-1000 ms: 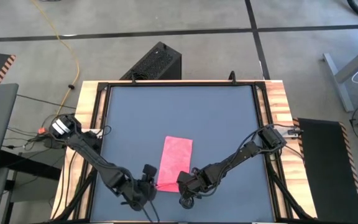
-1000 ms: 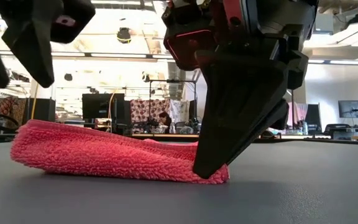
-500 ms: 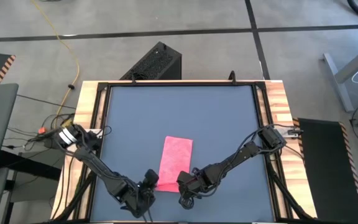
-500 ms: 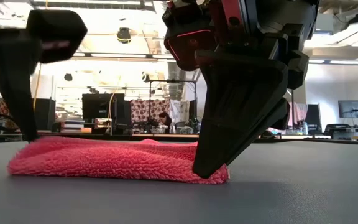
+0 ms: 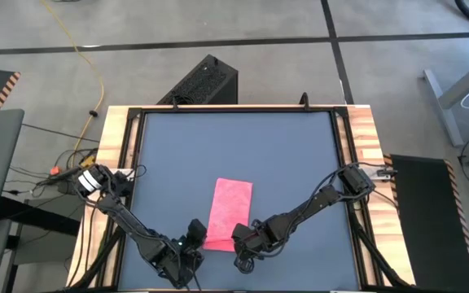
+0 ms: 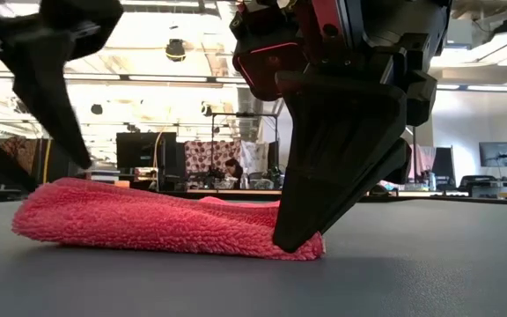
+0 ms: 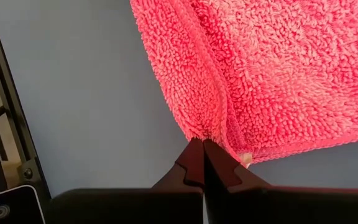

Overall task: Roll towel
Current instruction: Roll the pink towel

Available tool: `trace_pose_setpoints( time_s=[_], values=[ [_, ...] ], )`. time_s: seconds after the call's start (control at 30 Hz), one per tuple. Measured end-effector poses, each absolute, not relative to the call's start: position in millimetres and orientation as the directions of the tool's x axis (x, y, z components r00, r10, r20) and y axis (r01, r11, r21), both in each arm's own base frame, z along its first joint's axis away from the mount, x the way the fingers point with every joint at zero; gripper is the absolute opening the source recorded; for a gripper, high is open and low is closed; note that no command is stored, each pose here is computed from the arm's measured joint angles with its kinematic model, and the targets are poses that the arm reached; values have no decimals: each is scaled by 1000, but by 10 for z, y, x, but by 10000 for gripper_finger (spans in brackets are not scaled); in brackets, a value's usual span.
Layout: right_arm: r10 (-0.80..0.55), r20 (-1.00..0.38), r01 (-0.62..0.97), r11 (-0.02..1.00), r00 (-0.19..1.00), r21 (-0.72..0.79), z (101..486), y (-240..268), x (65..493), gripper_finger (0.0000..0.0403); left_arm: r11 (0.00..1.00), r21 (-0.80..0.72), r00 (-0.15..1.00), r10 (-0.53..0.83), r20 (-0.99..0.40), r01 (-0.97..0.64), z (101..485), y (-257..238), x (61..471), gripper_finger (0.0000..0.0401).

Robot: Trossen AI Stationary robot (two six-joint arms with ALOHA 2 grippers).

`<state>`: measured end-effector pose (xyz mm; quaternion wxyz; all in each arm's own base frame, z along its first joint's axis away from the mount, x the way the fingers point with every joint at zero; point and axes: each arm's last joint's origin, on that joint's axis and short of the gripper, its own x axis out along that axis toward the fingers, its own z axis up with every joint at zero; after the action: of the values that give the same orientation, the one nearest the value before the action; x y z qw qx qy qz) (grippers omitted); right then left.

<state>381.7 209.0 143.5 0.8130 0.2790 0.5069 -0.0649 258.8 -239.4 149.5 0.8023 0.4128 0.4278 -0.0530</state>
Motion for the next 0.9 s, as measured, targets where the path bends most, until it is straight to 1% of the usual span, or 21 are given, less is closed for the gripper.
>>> trace_pose_setpoints(
  time_s=[0.17,0.33,0.53,0.73,0.9],
  values=[
    [175,-862,392,835,475,385,1433,2073,3823,14,648,604,631,237,-739,465,1549,-2492,2540,125],
    [174,-863,392,836,475,385,1433,2072,3822,14,662,543,608,164,-777,516,1565,-2601,2463,125],
    [174,-863,392,836,475,384,1431,2071,3823,14,663,602,652,221,-726,445,1581,-2587,2477,125],
    [176,-861,392,835,477,387,1433,2072,3825,14,689,534,636,137,-760,490,1520,-2570,2520,125],
    [176,-861,393,834,477,388,1432,2072,3825,14,692,531,648,120,-752,489,1467,-2561,2511,125]
  ],
)
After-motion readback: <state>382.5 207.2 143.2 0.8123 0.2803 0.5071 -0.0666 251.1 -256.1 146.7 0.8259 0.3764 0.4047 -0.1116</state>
